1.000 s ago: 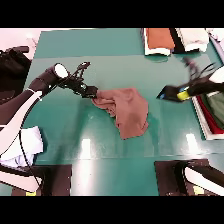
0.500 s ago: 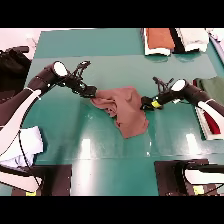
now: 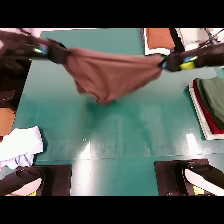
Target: Fold the shirts.
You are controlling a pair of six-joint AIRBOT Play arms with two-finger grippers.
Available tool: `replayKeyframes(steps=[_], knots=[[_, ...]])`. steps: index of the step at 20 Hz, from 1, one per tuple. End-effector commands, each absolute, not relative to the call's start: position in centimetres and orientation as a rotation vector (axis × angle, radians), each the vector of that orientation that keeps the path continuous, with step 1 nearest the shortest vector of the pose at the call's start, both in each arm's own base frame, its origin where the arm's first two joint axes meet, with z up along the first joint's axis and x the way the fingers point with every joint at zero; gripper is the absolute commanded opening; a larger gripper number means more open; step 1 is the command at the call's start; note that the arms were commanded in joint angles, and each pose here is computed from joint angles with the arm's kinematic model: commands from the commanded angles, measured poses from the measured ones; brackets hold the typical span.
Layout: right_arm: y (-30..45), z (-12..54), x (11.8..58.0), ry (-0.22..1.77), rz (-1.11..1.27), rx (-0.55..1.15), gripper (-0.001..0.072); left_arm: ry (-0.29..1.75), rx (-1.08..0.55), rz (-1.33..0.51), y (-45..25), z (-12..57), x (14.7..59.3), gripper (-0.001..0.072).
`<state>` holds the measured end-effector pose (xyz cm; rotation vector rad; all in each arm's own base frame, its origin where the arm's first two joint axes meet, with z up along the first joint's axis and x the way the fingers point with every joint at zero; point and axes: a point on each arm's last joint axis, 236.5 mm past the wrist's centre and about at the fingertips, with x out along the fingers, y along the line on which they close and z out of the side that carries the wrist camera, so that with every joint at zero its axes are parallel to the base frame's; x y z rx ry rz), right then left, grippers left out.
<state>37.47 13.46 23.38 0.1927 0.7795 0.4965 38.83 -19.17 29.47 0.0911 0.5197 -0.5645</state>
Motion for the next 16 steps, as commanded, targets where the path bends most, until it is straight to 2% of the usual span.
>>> replayKeyframes(steps=[1,3,6,11,12,13,14,16], knots=[[12.4,31.8,33.4,0.593,0.488,0.142,0.0014,0.308,0.109,-0.568,-17.9,37.6,33.7,0.0022],[12.4,31.7,32.5,0.620,0.483,0.163,0.0014,0.334,0.127,-0.630,-19.9,36.8,32.6,0.0022],[12.5,27.3,31.8,0.767,0.475,0.199,0.0014,0.469,0.175,-0.734,-24.0,31.8,31.8,0.0022],[12.4,18.3,30.8,0.999,0.454,0.240,0.0014,0.954,0.334,-0.860,-28.7,13.9,28.4,0.0026],[12.4,17.0,30.7,1.027,0.449,0.247,0.0014,1.025,0.338,-0.866,-28.9,11.0,27.8,0.0144],[12.4,15.9,30.5,1.053,0.445,0.254,0.0014,1.083,0.319,-0.876,-29.2,8.7,27.2,0.0483],[12.4,15.0,30.3,1.074,0.442,0.259,0.0014,1.110,0.303,-0.860,-29.2,7.4,27.2,0.0584],[12.4,13.9,29.9,1.103,0.438,0.264,0.0014,1.077,0.295,-0.831,-28.8,7.5,28.5,0.0584]])
